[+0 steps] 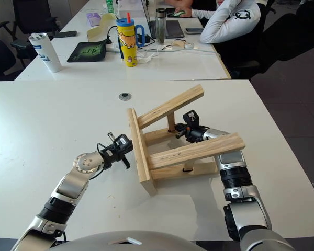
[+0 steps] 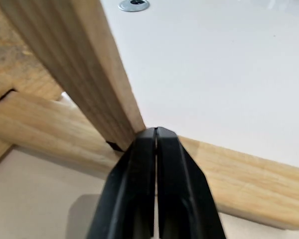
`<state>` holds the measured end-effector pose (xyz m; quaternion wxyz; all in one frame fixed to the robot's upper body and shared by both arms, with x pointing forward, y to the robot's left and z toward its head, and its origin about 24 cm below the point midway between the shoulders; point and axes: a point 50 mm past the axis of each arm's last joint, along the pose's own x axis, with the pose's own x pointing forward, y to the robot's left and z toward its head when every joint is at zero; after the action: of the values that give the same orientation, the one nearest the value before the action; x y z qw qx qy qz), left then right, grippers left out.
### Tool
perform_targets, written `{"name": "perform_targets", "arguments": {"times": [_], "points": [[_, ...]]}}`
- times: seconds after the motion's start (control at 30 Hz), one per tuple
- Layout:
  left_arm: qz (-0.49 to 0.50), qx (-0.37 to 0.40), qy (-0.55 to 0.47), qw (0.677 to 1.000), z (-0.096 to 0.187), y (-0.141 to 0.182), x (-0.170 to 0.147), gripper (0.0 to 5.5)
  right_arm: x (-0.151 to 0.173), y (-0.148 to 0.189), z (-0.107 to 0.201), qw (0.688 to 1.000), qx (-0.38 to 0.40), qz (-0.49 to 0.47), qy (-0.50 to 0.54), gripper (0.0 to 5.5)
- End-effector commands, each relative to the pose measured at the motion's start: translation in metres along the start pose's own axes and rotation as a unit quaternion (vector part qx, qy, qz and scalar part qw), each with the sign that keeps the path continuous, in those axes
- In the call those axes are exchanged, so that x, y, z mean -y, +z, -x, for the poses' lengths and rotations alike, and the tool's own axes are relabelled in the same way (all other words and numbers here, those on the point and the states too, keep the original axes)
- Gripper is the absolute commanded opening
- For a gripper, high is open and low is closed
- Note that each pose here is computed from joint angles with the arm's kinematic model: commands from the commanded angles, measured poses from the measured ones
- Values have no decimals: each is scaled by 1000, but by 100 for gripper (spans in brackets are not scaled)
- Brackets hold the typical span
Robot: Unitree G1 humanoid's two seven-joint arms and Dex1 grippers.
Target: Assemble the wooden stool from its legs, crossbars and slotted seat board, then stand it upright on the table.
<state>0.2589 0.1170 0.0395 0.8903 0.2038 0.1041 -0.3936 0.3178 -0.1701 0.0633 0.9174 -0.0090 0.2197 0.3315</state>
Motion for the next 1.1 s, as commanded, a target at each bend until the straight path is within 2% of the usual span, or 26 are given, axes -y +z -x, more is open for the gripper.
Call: {"name": "perform_targets", "arguments": {"times": [0.03,0.17,0.27,0.37,0.43,0.7,0.83,0.97,1.1], "points": [[-19,50,-3,999,-7,23,2,1,1,-3,-4,998,32,-50,32,0],[-15,50,0,999,-5,22,4,1,8,16,-1,992,107,-69,13,0],[-8,51,5,999,-4,22,6,1,20,37,5,981,175,-76,-42,0],[0,51,12,999,-2,21,7,1,33,47,12,970,204,-71,-107,0],[3,53,15,998,-2,22,8,1,40,43,13,970,190,-62,-139,0],[5,56,21,998,-1,23,7,1,57,-11,15,976,79,-42,-200,0],[4,56,21,998,0,23,6,1,77,-25,29,956,73,-31,-281,0],[2,57,16,998,0,24,6,1,90,-25,40,935,92,-22,-342,0],[2,53,11,999,2,23,9,1,111,-34,69,905,90,-28,-414,0]]}}
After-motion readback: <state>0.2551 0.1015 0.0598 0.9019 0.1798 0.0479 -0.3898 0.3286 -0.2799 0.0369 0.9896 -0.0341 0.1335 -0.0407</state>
